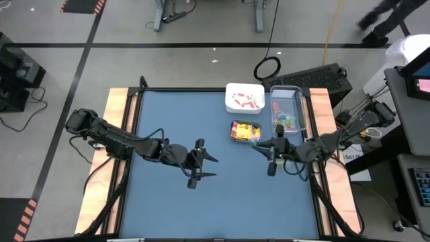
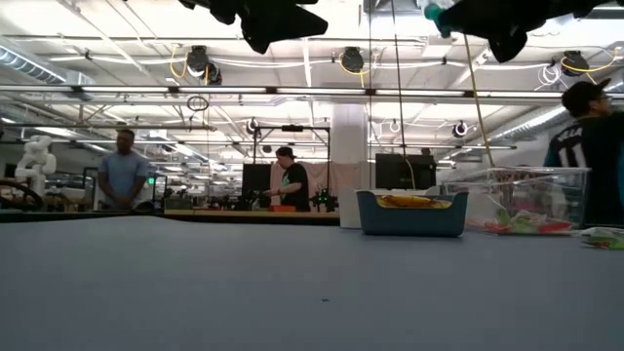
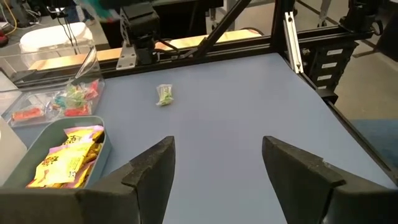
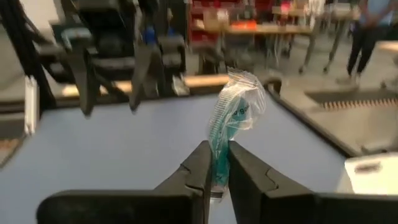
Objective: Sort candy
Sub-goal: Put the left blue candy into the transparent bin
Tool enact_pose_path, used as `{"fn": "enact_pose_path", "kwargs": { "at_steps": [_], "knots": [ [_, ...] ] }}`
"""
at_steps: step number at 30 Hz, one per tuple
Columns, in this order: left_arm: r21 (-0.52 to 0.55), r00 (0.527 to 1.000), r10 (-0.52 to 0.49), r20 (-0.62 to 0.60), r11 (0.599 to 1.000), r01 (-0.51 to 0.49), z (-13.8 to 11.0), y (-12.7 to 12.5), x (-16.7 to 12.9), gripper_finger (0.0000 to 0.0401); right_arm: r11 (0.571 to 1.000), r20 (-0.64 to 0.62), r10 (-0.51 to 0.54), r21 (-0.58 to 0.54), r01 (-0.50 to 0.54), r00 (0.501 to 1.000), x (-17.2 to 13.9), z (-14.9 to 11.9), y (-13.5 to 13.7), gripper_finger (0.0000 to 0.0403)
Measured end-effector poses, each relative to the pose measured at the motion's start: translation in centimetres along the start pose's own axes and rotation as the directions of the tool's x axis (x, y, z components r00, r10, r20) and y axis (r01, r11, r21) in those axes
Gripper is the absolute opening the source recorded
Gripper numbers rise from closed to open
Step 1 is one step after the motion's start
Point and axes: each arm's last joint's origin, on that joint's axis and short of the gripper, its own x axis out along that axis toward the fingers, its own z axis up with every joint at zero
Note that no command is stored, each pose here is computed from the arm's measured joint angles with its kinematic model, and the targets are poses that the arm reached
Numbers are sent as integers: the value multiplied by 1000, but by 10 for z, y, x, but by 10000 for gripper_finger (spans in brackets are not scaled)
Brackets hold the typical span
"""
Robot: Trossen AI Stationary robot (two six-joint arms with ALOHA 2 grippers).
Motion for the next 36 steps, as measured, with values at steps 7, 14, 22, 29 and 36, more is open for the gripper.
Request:
{"fn": "enact_pose_path", "kwargs": {
  "at_steps": [7,14,22,29,36],
  "knots": [
    [0,1000,0,-1,1000,0,0,0,0,247,998,70,-18,-60,22,997,0,6,-8,38],
    [2,1000,0,-13,1000,0,-1,0,0,247,990,73,-21,-140,31,997,0,7,-8,38],
    [10,1000,0,-13,1000,1,-1,0,0,247,863,71,-21,-503,54,997,1,6,-8,38],
    [34,1000,0,-3,999,0,0,0,0,247,717,71,-21,-694,65,997,0,6,-8,38],
    [33,1000,0,2,999,0,0,0,0,247,695,71,-21,-716,66,997,0,6,-8,38]
  ]
}}
